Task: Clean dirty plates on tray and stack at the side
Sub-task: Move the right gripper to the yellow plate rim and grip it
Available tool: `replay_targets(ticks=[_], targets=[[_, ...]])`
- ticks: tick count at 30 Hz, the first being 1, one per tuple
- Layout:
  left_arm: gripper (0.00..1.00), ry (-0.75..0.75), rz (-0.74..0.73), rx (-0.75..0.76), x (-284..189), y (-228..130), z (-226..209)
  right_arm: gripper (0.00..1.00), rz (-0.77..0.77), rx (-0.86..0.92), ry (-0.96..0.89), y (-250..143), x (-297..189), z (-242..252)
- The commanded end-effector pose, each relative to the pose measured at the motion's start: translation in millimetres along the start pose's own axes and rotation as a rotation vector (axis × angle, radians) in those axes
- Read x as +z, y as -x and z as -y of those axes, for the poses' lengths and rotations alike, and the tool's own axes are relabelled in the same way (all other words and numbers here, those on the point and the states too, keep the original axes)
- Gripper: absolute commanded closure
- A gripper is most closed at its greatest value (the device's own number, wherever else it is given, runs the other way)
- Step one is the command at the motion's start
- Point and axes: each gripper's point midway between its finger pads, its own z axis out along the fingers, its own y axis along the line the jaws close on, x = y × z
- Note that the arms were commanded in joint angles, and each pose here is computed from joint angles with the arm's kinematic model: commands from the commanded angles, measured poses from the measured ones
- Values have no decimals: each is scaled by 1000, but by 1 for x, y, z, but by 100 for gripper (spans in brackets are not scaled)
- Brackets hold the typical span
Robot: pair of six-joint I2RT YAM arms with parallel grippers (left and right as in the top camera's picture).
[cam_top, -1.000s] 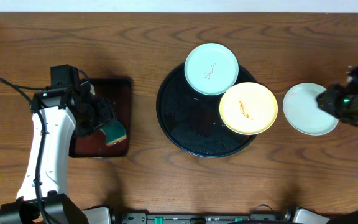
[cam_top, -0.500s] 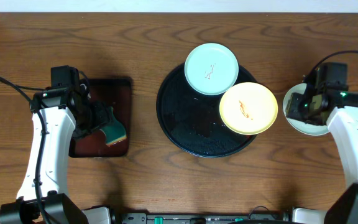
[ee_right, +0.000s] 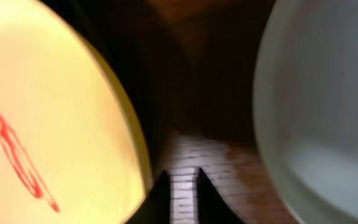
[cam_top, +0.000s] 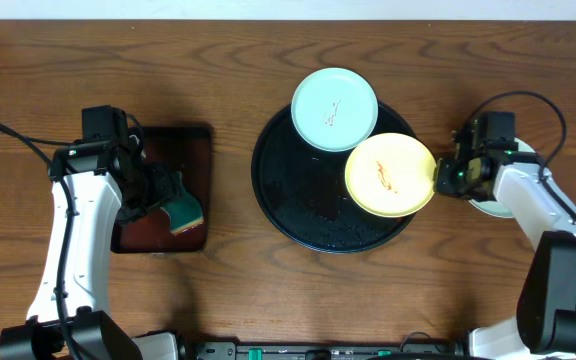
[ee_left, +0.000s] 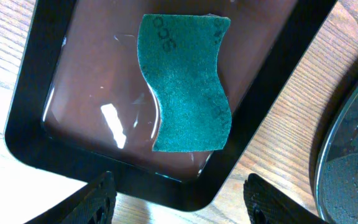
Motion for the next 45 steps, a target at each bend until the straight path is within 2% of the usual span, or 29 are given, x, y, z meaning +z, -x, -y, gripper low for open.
replay_targets(ticks=[1,5,11,15,25,30,37,42,45], targets=[[33,23,-7,8,2,-3,-4,93,0,-14,14,0,-1,-5],[33,22,-7,9,2,-3,-4,75,9,-18,11,3,-11,-7],[33,22,-8,9,2,-3,-4,65,94,-70,23,17,-37,-13],[33,23,-8,9,2,-3,-4,67,104,-73,28,19,-36,-14],[33,23,-11,8,2,-4,-5,73,7,-113,100,-1,2,-36],[33,24,-12,8,2,-4,-5,99,5,-112,99,-1,2,-35],[33,25,-15,8,2,-5,-5,99,32,-118,135,-1,-24,-51],[33,24,-14,9,2,-4,-5,99,68,-199,185,-8,-48,-87],[33,24,-14,8,2,-4,-5,99,36,-171,199,-21,-45,-109]])
